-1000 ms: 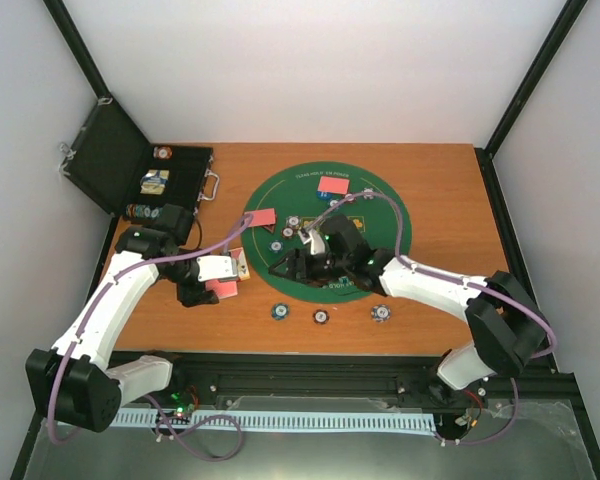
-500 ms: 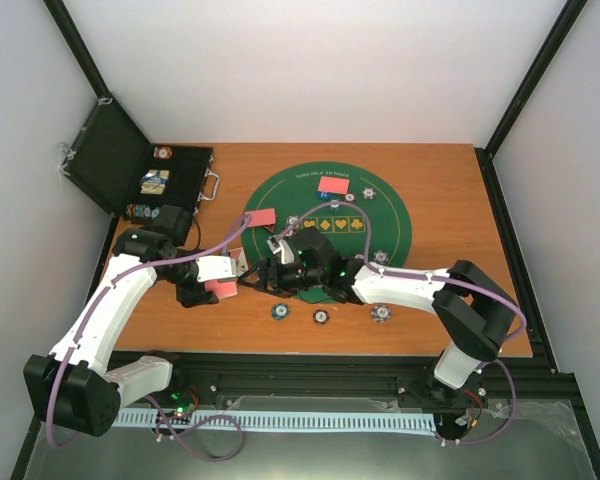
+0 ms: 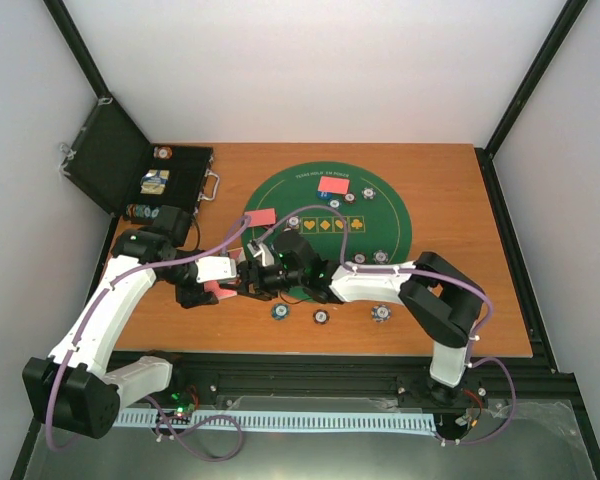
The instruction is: Distribute texas hold em gaming equipment
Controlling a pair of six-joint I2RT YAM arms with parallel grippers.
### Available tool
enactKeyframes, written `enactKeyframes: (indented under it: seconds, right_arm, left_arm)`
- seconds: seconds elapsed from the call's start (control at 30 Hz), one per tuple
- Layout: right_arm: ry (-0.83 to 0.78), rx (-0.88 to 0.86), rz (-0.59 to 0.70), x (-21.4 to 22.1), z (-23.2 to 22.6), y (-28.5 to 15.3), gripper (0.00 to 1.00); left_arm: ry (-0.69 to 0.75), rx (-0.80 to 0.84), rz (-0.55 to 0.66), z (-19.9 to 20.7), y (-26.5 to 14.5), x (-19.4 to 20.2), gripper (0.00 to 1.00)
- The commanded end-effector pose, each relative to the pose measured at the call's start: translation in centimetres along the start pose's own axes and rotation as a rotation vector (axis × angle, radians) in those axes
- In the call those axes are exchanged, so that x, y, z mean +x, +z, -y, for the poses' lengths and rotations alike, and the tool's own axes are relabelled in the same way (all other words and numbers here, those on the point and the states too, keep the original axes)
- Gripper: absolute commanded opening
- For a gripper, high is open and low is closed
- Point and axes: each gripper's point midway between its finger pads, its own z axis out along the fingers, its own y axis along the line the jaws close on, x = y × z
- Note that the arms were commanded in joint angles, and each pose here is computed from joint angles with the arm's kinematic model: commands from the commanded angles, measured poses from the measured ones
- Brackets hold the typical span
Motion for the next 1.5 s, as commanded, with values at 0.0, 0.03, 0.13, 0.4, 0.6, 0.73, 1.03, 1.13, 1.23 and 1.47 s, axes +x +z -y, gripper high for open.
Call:
enactKeyframes:
  seconds: [0.0, 0.03, 0.13, 0.4, 0.6, 0.73, 1.03, 1.13, 1.23, 1.47]
  right_arm:
    - [-0.03, -0.074, -0.009, -0.2, -2.0, 1.2, 0.7]
    - [-0.03, -0.079, -0.011, -0.3, -2.0, 1.3, 0.7]
    - [-0.023, -0.09, -0.014, -0.4, -2.1, 1.6, 0.69]
    - [-0.008, -0.105, -0.035, -0.6, -1.6, 2.7, 0.69]
    - [0.027, -0.049, -0.06, -0.1, 1.1, 3.1, 0.68]
    - [0.062, -0.013, -0.048, -0.1, 3.5, 1.8, 0.66]
    - [0.051, 0.052, -0.03, 0.3, 4.5, -0.2, 0.56]
    - [0.044, 0.06, -0.024, 0.2, 4.2, -0.6, 0.51]
    - [0.034, 0.077, -0.018, 0.0, 3.9, -1.0, 0.42]
    - [0.022, 0.12, -0.001, 0.0, 3.7, -2.4, 0.28]
  left_arm:
    - [0.018, -0.015, 0.025, 0.1, -1.0, -0.6, 0.01]
    - [0.019, -0.015, 0.022, 0.2, -0.9, -0.6, 0.01]
    - [0.021, -0.016, 0.019, 0.2, -0.8, -0.4, 0.01]
    - [0.026, -0.013, 0.006, 0.3, -0.8, -0.2, 0.01]
    - [0.03, -0.019, 0.004, 0.3, -1.0, -0.2, 0.01]
    - [0.032, -0.025, 0.008, 0.3, -1.2, -0.3, 0.01]
    - [0.035, -0.031, 0.02, 0.2, -1.3, -0.5, 0.01]
    - [0.034, -0.03, 0.022, 0.2, -1.3, -0.5, 0.01]
    - [0.033, -0.029, 0.02, 0.2, -1.2, -0.5, 0.01]
    - [0.035, -0.035, 0.019, 0.0, -1.0, -0.4, 0.01]
